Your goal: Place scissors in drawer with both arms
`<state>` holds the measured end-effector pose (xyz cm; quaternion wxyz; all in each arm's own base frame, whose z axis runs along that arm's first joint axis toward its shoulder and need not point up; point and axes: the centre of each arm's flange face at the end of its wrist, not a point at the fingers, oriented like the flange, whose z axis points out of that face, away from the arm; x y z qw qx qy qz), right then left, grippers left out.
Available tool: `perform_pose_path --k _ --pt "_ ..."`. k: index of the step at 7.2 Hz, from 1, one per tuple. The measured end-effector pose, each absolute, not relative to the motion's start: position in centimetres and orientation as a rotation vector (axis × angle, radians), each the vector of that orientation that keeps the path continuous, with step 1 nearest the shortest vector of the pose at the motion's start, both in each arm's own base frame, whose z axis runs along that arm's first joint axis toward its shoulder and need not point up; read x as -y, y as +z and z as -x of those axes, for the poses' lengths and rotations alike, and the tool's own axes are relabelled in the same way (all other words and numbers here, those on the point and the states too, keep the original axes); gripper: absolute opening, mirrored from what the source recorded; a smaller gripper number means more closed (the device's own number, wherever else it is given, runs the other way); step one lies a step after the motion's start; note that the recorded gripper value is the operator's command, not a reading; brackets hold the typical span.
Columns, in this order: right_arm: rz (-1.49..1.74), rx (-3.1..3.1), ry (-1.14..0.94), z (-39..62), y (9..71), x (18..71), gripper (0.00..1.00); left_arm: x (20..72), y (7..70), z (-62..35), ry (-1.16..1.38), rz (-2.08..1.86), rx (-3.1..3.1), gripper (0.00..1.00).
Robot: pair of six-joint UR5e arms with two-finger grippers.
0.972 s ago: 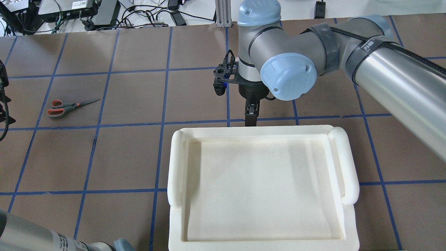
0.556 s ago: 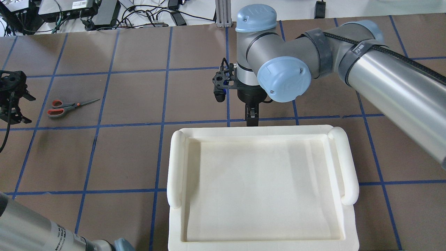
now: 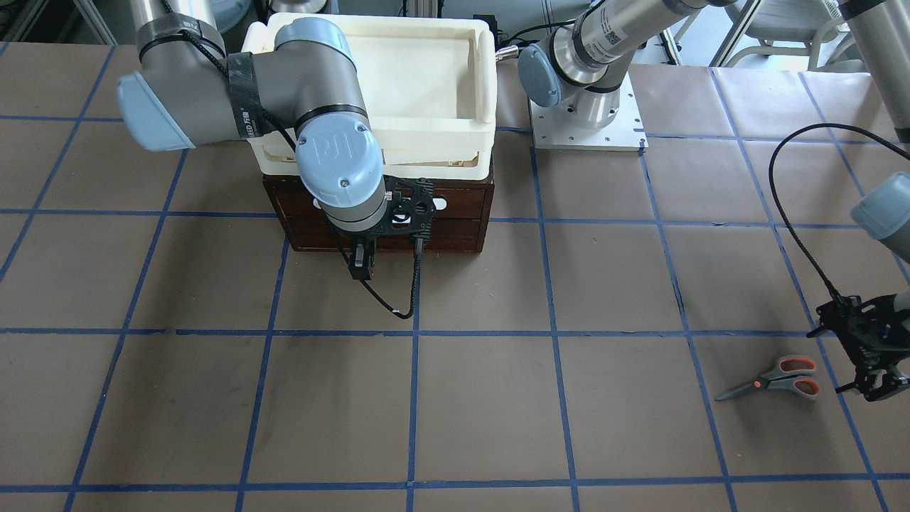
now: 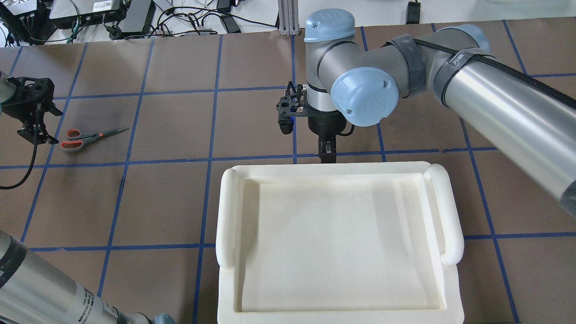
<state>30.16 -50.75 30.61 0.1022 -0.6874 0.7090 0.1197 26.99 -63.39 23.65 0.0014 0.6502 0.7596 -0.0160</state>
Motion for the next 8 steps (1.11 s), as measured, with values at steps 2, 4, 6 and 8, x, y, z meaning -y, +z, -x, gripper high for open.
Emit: perform_pose_path --k 2,4,6,8 --pt "2.051 -2.062 0.368 -30.2 29.9 51.0 0.98 64.4 22.5 -25.7 -0.034 -1.959 -2.445 0.97" --pt "2.068 -2.045 0.373 -30.0 29.4 51.4 0.99 64.8 21.4 -25.8 -0.002 -1.819 -2.528 0.96" --pt "2.083 -2.051 0.347 -30.1 29.6 52.4 1.0 64.6 20.0 -25.4 0.011 -1.829 -2.548 0.94" --pt "2.097 -2.064 0.315 -30.7 30.0 54.6 1.0 64.6 18.3 -25.2 0.022 -1.912 -2.516 0.9"
